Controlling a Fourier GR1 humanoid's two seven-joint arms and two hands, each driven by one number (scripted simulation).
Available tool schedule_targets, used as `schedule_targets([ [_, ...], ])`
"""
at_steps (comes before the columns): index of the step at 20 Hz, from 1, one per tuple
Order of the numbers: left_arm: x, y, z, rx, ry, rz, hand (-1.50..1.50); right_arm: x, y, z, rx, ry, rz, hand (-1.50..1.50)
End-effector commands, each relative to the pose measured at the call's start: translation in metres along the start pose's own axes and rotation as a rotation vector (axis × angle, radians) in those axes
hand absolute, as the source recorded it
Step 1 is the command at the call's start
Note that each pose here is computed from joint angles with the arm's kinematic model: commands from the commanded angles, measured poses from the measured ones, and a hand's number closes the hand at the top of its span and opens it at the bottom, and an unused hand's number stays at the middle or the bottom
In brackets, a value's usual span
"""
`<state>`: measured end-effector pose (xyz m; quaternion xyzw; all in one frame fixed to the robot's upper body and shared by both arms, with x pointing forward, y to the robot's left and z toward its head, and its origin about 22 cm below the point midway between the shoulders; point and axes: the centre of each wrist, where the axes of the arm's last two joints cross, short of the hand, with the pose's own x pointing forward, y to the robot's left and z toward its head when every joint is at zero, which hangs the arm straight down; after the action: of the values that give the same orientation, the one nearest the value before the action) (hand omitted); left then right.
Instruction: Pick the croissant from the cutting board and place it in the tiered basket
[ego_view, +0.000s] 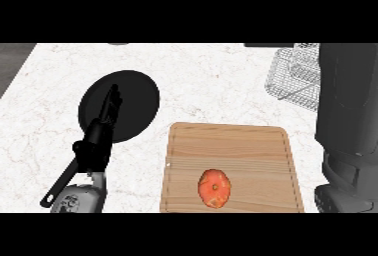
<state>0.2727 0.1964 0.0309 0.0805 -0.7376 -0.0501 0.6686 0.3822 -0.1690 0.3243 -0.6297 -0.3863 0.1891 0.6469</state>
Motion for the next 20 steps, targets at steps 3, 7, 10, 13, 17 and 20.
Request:
schedule_targets([
  [3, 0.003, 0.006, 0.002, -0.014, -0.017, -0.003, 0.00, -0.007, 0.006, -0.041, -0.045, 0.098, 0.016, 1.50],
  [7, 0.001, -0.003, 0.009, -0.010, -0.021, -0.001, 0.00, -0.024, 0.004, -0.078, -0.050, 0.109, 0.040, 1.50],
  [10, 0.000, -0.015, 0.010, -0.017, -0.015, -0.014, 0.00, -0.036, 0.022, -0.086, -0.068, 0.095, 0.077, 1.50],
  [13, 0.007, 0.003, 0.001, -0.006, -0.011, -0.002, 0.00, -0.045, 0.030, -0.105, -0.059, 0.116, 0.128, 1.50],
  [17, 0.006, -0.001, -0.002, 0.009, -0.008, -0.007, 0.00, -0.069, 0.037, -0.120, -0.012, 0.142, 0.079, 1.50],
  [20, 0.010, 0.004, -0.004, -0.006, -0.003, 0.009, 0.00, -0.085, 0.041, -0.129, -0.008, 0.254, -0.166, -1.50],
])
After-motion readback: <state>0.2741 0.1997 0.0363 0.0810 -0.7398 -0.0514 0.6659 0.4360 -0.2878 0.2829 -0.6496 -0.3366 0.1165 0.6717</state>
